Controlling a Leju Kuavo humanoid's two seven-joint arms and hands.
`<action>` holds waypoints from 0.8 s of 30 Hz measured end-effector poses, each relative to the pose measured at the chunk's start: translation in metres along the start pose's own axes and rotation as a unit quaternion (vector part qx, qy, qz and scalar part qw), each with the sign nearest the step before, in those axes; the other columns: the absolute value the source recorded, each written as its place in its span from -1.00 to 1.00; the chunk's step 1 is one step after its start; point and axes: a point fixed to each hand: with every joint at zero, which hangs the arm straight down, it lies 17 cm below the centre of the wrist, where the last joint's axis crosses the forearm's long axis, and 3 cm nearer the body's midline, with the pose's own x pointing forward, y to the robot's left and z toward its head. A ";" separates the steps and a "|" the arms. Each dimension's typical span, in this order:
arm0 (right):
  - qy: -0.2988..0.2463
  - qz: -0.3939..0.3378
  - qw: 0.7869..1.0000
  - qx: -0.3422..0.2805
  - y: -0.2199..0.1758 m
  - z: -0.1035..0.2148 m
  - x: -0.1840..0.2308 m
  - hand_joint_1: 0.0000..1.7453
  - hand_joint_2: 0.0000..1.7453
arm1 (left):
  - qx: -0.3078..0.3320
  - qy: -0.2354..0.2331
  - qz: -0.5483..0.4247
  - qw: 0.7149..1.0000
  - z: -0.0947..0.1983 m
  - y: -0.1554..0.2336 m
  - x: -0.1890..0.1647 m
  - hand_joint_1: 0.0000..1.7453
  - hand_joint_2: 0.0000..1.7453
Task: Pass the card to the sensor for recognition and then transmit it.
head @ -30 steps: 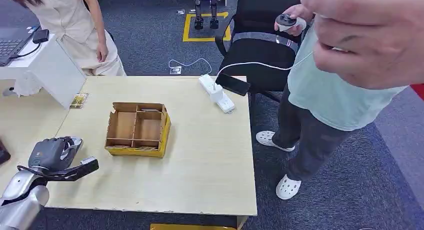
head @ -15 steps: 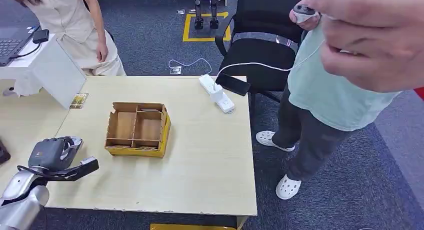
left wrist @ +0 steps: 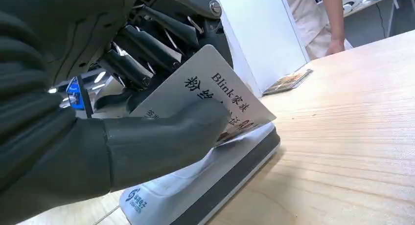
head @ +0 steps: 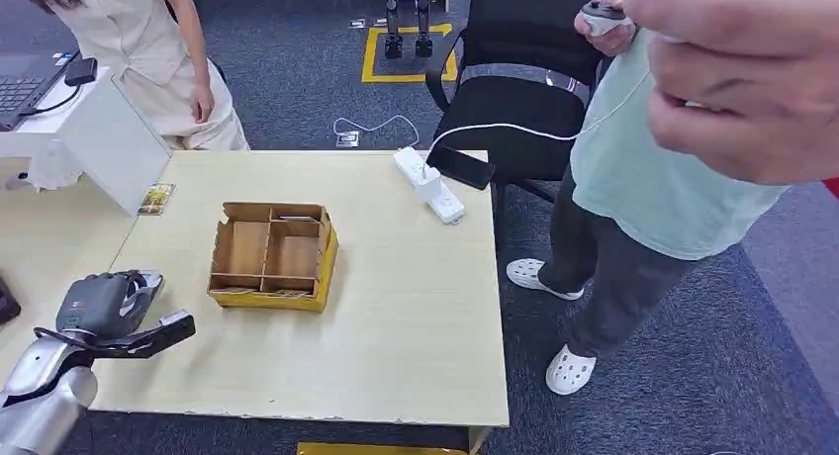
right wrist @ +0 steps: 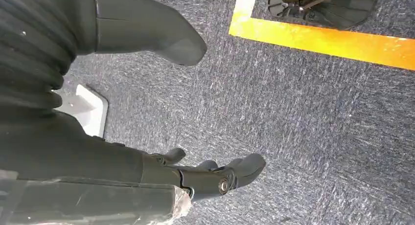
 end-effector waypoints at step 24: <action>0.000 -0.001 1.000 0.000 0.000 0.000 0.000 -1.00 1.00 | 0.000 0.000 0.000 1.000 0.000 0.000 0.000 1.00 1.00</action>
